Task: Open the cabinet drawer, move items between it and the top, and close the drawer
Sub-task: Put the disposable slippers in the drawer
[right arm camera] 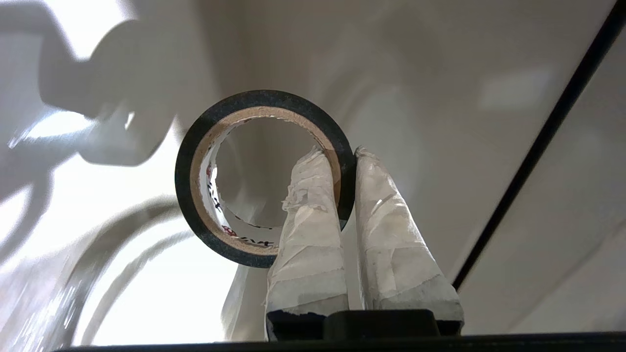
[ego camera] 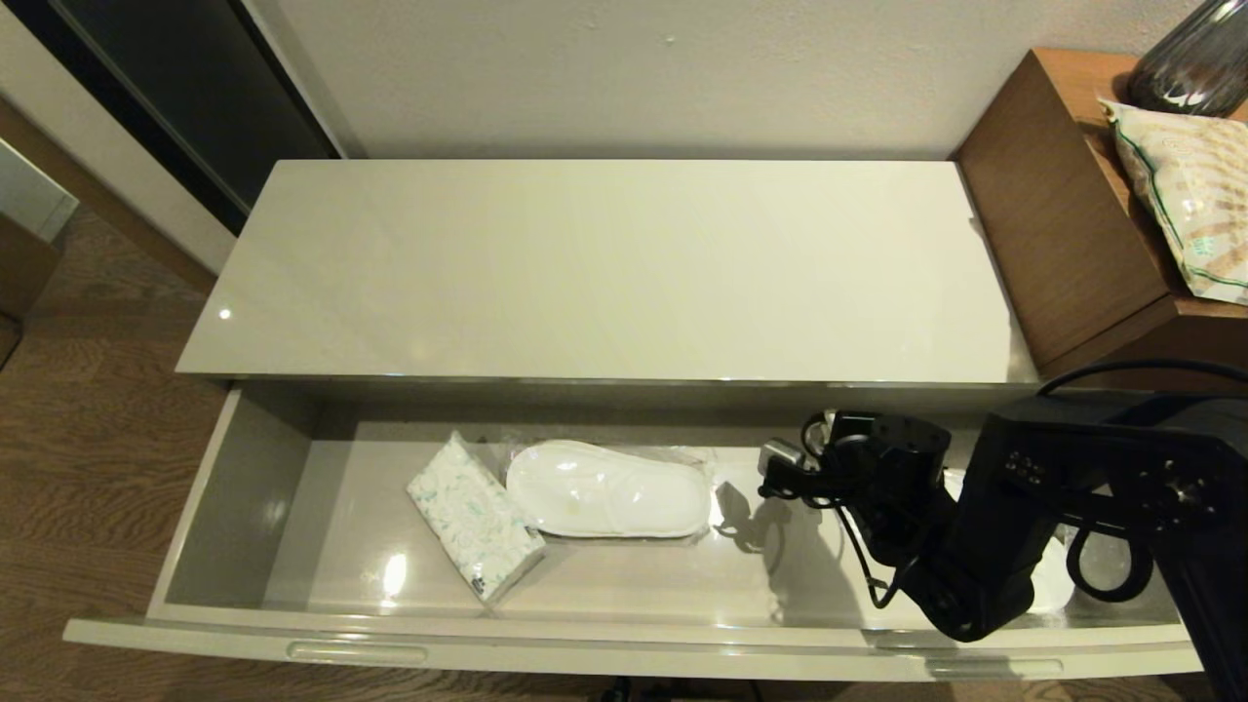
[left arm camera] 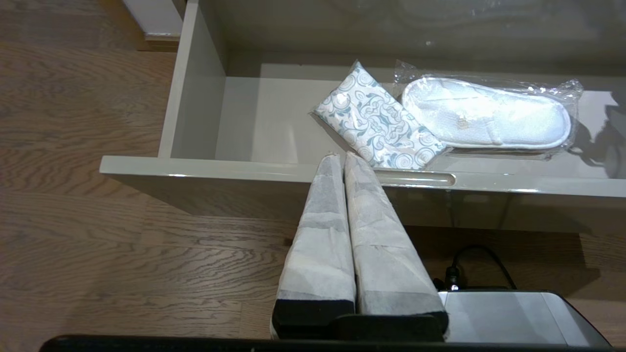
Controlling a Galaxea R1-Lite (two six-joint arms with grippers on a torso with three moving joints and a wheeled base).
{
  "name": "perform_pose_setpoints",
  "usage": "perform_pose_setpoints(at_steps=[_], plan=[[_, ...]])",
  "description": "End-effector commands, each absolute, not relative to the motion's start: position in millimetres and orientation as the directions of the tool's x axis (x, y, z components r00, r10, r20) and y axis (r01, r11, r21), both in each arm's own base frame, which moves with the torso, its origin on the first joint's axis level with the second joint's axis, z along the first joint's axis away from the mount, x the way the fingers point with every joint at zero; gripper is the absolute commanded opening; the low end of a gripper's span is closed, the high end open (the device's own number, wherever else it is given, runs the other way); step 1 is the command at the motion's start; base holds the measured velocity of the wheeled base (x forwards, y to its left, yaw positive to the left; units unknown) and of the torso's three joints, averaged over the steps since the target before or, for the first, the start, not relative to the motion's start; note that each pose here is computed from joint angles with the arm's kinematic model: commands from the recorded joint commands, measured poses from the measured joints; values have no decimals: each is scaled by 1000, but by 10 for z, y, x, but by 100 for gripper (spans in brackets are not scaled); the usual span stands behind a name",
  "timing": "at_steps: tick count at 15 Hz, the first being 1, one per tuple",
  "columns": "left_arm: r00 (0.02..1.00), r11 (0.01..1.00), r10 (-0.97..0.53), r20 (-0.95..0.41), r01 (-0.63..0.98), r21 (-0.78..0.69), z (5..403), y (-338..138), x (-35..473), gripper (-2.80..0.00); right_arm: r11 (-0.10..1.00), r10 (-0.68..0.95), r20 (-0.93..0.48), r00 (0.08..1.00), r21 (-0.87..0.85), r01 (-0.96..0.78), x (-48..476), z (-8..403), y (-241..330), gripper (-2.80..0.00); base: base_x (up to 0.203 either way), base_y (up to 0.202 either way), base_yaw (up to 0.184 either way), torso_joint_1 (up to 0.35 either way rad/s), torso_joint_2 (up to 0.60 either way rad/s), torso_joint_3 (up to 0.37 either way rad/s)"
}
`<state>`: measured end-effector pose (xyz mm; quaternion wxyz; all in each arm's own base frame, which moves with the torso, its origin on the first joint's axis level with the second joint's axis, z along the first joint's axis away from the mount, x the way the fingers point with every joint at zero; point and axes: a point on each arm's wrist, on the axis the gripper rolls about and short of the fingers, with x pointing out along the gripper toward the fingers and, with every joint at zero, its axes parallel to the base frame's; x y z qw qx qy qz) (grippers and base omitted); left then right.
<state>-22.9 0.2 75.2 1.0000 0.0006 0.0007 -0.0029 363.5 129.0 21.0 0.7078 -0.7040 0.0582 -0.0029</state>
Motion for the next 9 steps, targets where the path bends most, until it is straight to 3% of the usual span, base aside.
perform_pose_setpoints(at_steps=[1, 9], plan=[[1000, 1000, -5, -3, 5, 2, 752, 2, -228, -280, 3, -91, -76, 993, -997, -76, 3512, 328, 1242, -280, 0, 0, 0, 0, 0, 0], [1000, 1000, -5, -3, 5, 2, 752, 2, -228, -280, -40, -90, -140, 986, -989, -144, 3354, 222, 1232, -280, 0, 0, 0, 0, 0, 0]])
